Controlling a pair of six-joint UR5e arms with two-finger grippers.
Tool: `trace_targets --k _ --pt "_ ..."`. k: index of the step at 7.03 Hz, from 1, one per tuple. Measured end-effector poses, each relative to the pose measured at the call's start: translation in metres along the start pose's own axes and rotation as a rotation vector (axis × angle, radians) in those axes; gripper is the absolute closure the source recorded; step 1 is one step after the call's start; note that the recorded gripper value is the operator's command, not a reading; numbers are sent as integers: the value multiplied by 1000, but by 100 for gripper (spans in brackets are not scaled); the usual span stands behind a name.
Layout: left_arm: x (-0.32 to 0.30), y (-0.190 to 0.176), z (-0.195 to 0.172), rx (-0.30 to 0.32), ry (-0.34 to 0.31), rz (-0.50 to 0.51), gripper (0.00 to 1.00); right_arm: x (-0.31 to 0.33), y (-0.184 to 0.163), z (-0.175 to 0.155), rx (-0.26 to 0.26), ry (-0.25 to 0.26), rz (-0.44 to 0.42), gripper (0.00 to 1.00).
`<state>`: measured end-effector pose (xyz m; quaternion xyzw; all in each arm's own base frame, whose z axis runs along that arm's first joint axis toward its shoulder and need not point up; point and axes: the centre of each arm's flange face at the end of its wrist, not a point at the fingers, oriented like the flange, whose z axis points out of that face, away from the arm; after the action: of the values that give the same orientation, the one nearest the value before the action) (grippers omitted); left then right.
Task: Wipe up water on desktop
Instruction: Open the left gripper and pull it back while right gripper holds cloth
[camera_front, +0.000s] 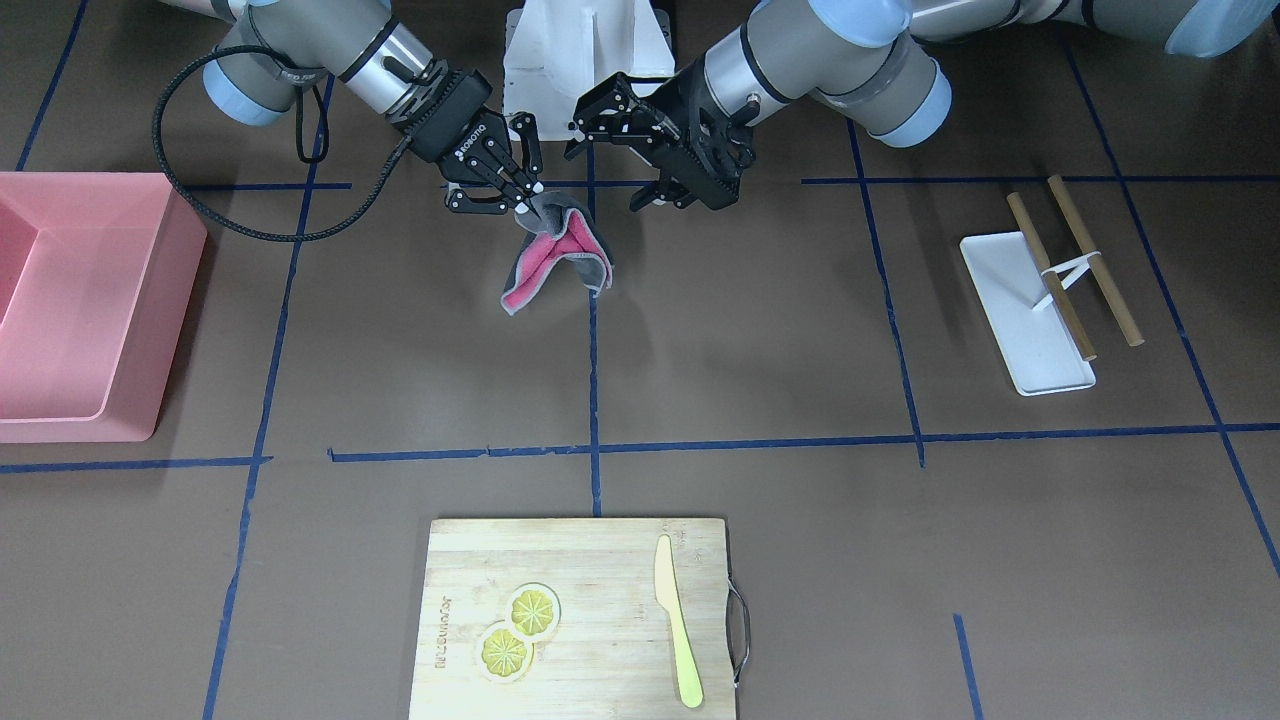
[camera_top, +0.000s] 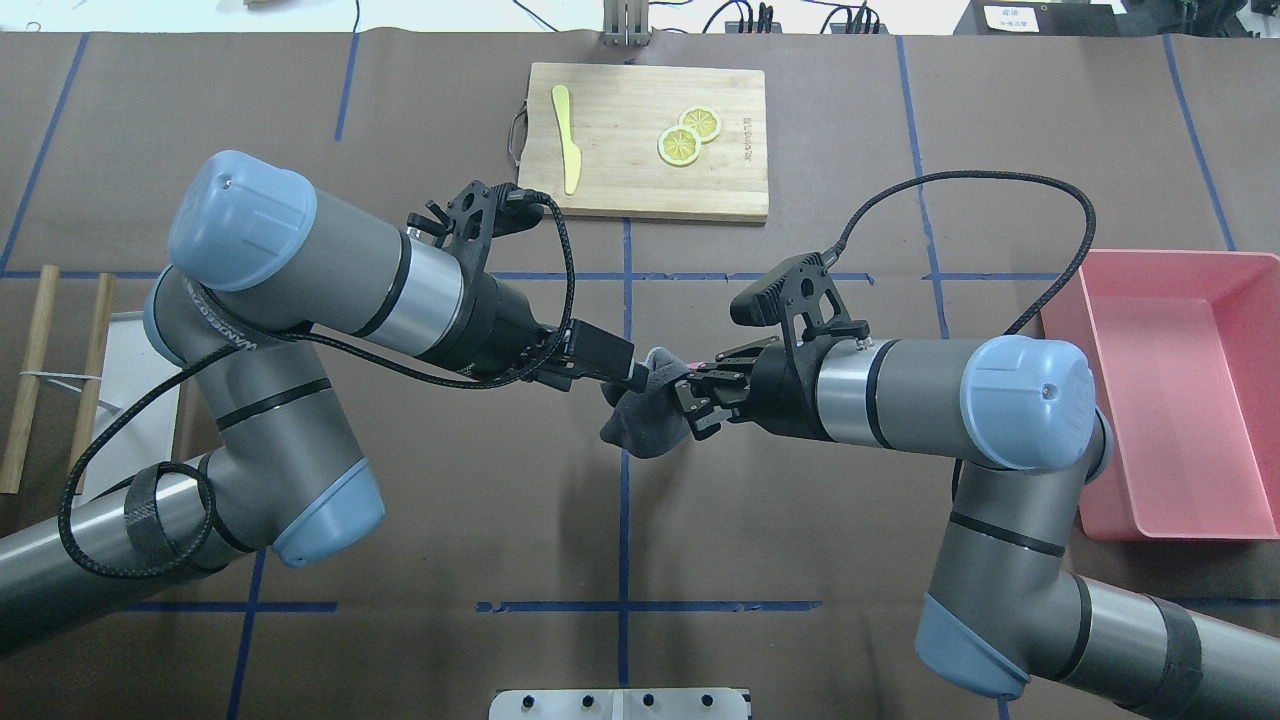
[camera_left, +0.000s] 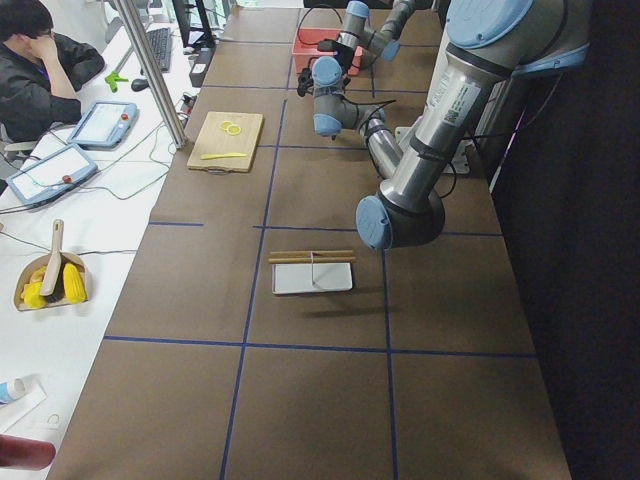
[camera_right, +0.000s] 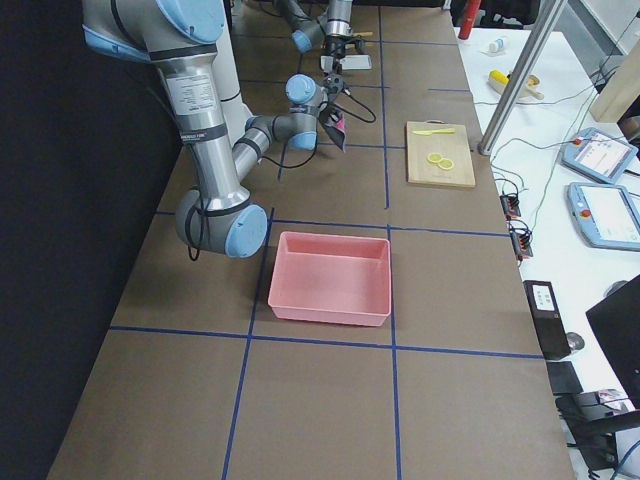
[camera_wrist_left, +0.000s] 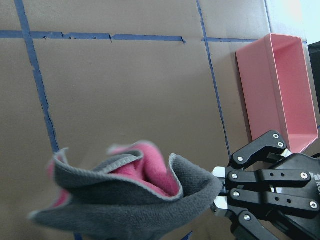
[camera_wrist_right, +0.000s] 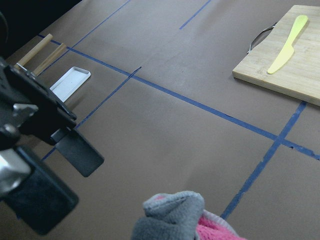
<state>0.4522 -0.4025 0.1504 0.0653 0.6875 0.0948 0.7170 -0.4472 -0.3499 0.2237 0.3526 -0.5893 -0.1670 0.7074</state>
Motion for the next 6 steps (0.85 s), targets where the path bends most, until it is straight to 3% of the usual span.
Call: trace_targets --k 3,5,6 --pt "-7 -15 -23 1 -7 -13 0 5 9 -19 -12 -5 5 100" --pt "-26 -45 -73 -28 -35 -60 0 24 19 -41 -39 23 13 100" --pt "-39 -56 -97 -8 -55 -84 0 41 17 -52 -59 57 25 100"
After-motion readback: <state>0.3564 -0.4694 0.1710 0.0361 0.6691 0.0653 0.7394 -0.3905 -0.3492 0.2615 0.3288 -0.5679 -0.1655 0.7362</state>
